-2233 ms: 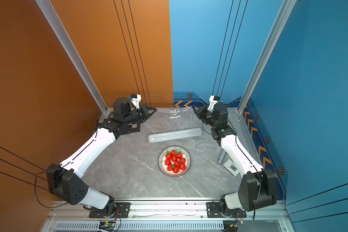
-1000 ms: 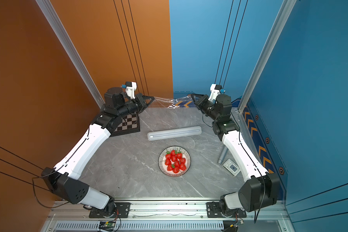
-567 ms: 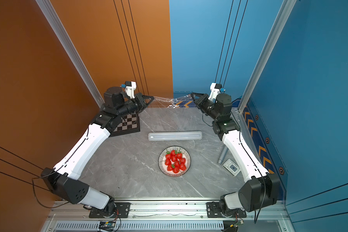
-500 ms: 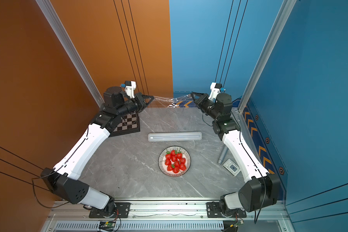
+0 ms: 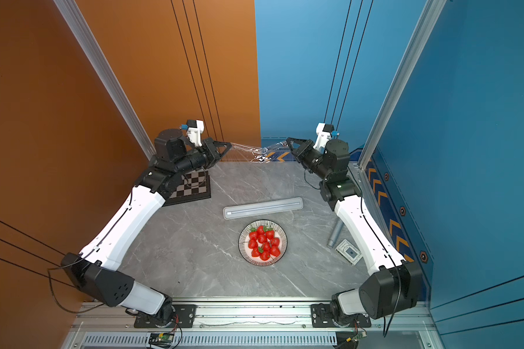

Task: Wrap the plate with plastic wrap
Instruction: Pull the plastic wrap from the plastic wrap cutting box, then cover the plate with plastic wrap.

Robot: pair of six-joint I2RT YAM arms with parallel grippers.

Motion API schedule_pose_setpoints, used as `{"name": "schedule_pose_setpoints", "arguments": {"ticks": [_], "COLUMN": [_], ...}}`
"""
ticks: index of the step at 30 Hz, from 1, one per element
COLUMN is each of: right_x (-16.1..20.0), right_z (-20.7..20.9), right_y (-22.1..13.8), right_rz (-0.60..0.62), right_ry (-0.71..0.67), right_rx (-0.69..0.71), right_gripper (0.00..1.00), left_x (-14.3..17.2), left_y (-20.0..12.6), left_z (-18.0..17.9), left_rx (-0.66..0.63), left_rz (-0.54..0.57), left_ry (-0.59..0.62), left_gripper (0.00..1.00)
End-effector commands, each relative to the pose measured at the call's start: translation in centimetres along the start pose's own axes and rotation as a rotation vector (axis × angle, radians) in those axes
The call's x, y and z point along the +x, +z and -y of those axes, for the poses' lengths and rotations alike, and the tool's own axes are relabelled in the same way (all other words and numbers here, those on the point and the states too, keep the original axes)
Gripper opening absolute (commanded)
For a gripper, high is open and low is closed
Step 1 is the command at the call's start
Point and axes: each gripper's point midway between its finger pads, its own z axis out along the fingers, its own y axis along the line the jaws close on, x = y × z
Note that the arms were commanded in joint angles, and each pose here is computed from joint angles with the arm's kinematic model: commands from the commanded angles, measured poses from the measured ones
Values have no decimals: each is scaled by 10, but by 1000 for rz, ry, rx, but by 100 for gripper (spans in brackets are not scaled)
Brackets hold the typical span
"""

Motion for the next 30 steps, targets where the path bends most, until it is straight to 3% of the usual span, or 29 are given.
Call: {"name": "schedule_pose_setpoints", "arguments": {"ticks": [1,17,30], "right_x": [-13,11,77], "right_z": [-35,-4,38], "right_y": [-10,-21,-95], "right_rz": [45,-7,-142], "right_ry": [-67,-58,-49], "right_rx": [-75,-11,158], "right_gripper": [0,0,0], "left_x": [-17,13,116], "left_y": [-6,-8,-49], "left_z": [22,-10,-37], "left_rx": [49,-25,-89], "left_rz": [56,-12,-166], "left_ry": [61,28,-25], "left_gripper": [0,0,0]}}
